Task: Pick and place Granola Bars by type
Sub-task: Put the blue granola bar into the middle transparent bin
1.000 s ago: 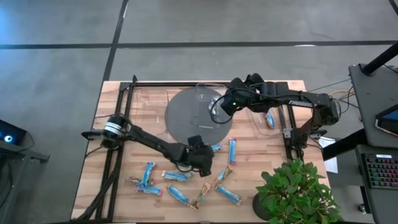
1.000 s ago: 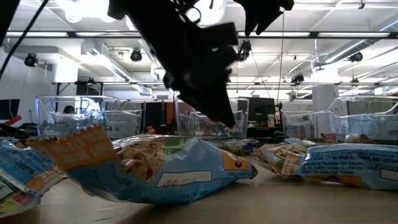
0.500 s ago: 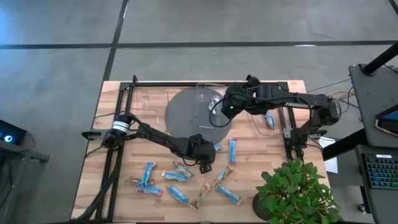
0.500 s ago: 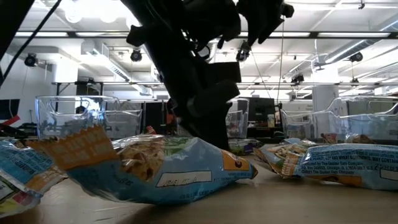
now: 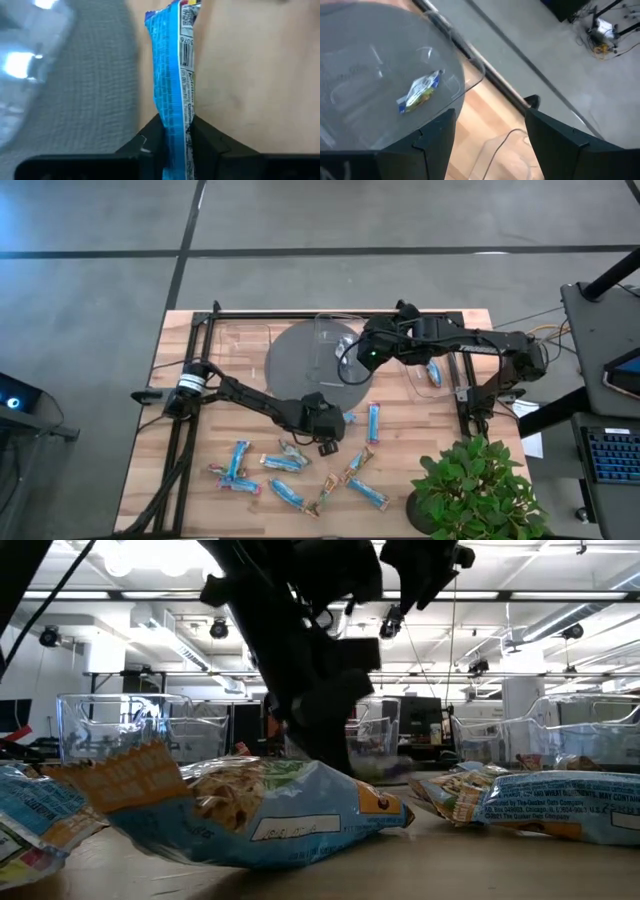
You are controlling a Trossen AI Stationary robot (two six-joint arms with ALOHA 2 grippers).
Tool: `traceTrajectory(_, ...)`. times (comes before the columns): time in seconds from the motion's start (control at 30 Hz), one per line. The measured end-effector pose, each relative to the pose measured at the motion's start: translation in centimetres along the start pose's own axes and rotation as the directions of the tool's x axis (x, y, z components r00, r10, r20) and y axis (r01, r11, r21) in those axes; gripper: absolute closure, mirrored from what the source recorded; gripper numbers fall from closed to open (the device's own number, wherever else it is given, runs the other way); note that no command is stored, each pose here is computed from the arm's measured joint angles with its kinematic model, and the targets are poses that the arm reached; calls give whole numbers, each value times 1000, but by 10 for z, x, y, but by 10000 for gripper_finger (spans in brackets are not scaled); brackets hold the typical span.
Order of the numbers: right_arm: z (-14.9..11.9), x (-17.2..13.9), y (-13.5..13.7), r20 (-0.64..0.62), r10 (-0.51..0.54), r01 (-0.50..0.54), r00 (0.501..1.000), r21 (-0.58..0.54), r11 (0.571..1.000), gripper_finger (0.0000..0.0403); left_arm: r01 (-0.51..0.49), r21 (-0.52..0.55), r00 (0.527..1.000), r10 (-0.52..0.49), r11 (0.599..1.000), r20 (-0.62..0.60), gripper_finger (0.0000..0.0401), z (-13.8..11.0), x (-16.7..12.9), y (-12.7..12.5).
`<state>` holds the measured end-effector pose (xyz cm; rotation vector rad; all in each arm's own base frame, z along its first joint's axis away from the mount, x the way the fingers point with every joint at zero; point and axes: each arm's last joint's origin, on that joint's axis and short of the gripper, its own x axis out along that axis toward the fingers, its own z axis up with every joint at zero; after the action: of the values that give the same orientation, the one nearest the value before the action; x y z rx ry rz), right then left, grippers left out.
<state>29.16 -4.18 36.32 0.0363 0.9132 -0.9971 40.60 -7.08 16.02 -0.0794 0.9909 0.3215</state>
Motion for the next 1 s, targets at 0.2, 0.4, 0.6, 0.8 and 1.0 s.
traceTrajectory(0.2,-1,-25,-28,104,-33,14,994,181,983,172,15,-175,994,3,985,106,353,19,-60,15)
traceTrajectory(0.4,-9,-46,-57,176,-37,-27,984,346,938,172,41,-516,934,150,856,323,352,45,-119,56)
traceTrajectory(0.6,-17,-50,-56,187,-18,-57,982,386,921,172,49,-681,904,258,731,341,351,69,-98,126)
traceTrajectory(0.8,-21,-50,-35,179,13,-72,984,324,943,172,54,-749,947,204,661,249,340,69,-51,174)
traceTrajectory(1.0,-24,-47,-20,161,23,-66,987,267,962,172,56,-747,967,150,663,206,280,65,-39,168)
